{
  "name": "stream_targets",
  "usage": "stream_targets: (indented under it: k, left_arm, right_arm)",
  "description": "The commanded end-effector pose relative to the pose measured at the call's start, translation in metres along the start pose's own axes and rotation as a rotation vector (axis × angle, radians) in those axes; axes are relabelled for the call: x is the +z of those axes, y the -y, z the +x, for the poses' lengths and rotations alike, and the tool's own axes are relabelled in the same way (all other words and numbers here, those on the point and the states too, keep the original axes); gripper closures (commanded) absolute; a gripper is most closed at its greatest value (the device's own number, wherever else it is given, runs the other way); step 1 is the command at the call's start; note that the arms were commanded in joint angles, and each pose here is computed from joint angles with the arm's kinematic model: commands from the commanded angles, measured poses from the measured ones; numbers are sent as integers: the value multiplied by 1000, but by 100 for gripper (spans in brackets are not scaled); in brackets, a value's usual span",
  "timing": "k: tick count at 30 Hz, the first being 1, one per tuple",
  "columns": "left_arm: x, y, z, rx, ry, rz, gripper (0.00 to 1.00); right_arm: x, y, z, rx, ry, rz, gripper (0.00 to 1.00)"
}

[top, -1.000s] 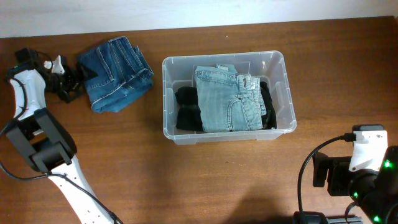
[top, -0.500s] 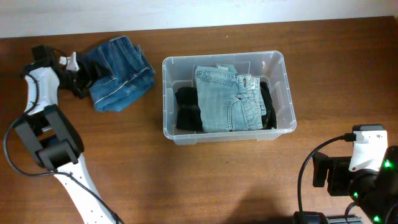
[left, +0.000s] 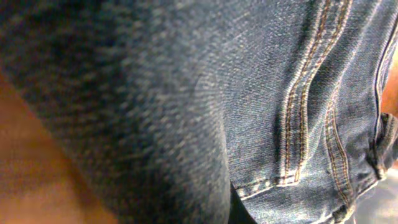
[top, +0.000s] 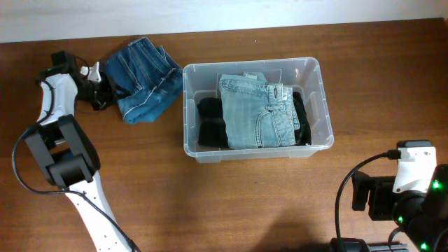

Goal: Pack container
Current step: 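Lift the dark-blue jeans and carry it over the bin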

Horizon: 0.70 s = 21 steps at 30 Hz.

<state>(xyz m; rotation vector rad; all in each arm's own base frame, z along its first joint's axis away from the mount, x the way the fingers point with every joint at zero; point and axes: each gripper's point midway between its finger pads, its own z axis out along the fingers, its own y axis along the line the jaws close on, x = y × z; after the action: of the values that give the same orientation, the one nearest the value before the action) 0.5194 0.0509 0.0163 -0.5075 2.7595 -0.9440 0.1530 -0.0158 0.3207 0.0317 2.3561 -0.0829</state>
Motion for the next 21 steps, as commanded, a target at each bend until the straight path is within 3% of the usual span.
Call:
stream_targets:
  k: [1, 7, 11, 15, 21]
  left_arm:
    - [-7, -13, 3, 14, -24, -53, 99]
    - [-95, 73, -20, 146, 132, 33, 99]
    - [-165, 144, -13, 262, 242, 136, 99]
    - [-225, 204, 12, 381, 344, 167, 99]
    - [-284, 288, 82, 557, 430, 218, 99]
  right_arm:
    - [-4, 1, -2, -4, 19, 8, 2]
    - [-4, 1, -2, -4, 19, 8, 2]
    - [-4, 1, -2, -4, 19, 8, 2]
    - [-4, 1, -2, -4, 19, 8, 2]
    - [-4, 1, -2, -4, 19, 8, 2]
